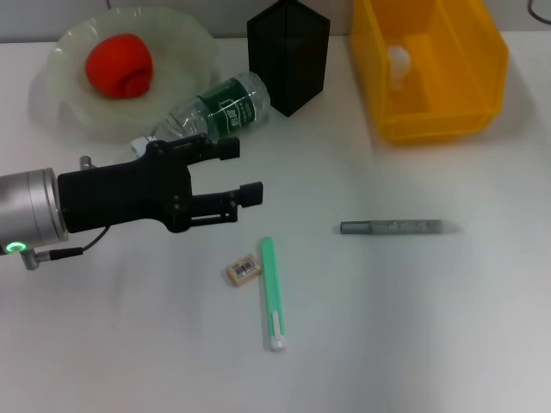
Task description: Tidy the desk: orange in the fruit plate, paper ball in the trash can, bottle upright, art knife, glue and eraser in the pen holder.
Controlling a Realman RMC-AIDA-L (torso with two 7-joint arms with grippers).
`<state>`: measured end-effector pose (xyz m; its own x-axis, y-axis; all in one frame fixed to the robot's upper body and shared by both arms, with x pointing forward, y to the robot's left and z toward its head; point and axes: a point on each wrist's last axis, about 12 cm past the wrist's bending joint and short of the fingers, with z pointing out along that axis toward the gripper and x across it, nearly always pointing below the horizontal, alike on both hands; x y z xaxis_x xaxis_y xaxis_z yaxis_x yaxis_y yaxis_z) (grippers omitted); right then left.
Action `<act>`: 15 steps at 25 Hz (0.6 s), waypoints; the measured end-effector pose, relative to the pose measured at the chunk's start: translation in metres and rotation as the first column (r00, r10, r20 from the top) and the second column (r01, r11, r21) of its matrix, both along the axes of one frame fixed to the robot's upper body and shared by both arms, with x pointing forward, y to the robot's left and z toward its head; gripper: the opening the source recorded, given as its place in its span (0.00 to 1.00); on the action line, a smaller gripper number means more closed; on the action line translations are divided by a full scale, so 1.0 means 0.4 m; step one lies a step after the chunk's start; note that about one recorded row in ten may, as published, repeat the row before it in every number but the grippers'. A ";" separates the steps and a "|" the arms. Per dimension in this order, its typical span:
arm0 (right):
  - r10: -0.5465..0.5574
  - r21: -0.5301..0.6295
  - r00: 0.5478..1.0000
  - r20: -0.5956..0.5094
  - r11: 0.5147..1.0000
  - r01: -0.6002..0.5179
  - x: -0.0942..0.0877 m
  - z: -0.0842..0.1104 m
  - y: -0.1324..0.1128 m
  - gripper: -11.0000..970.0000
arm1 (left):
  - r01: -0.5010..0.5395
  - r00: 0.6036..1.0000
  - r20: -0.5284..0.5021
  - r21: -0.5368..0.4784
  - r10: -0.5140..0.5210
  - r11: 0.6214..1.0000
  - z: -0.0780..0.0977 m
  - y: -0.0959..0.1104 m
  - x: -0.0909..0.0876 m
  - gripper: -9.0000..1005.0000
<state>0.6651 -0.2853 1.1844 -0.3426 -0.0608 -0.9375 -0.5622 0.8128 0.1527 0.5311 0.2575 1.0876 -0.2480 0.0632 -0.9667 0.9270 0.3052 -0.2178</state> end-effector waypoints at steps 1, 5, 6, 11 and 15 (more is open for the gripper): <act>0.027 0.021 1.000 0.002 0.999 -0.027 -0.015 0.002 -0.005 0.84 | -0.007 1.000 0.002 -0.002 0.007 1.000 0.001 0.002 0.002 0.80; 0.157 0.109 0.987 0.015 0.981 -0.158 -0.104 0.005 -0.037 0.84 | -0.039 0.999 0.001 -0.001 0.039 0.999 0.001 0.010 0.008 0.80; 0.186 0.123 0.982 0.017 0.975 -0.187 -0.128 0.002 -0.047 0.84 | -0.039 0.999 0.001 -0.001 0.039 0.999 0.001 0.010 0.008 0.80; 0.325 0.144 0.945 0.035 0.934 -0.327 -0.249 -0.027 -0.092 0.84 | -0.107 0.994 -0.022 0.032 0.108 0.994 -0.006 0.031 0.023 0.80; 0.407 0.136 0.913 0.028 0.903 -0.407 -0.321 -0.063 -0.120 0.84 | -0.148 0.988 -0.033 0.061 0.150 0.987 -0.007 0.051 0.035 0.80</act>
<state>0.5366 -0.3335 1.1594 -0.3160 -0.0670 -0.9464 -0.8397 0.4841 0.2461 0.5450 0.2781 1.0846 -0.2952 0.0789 -0.9522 0.8618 0.4523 -0.2297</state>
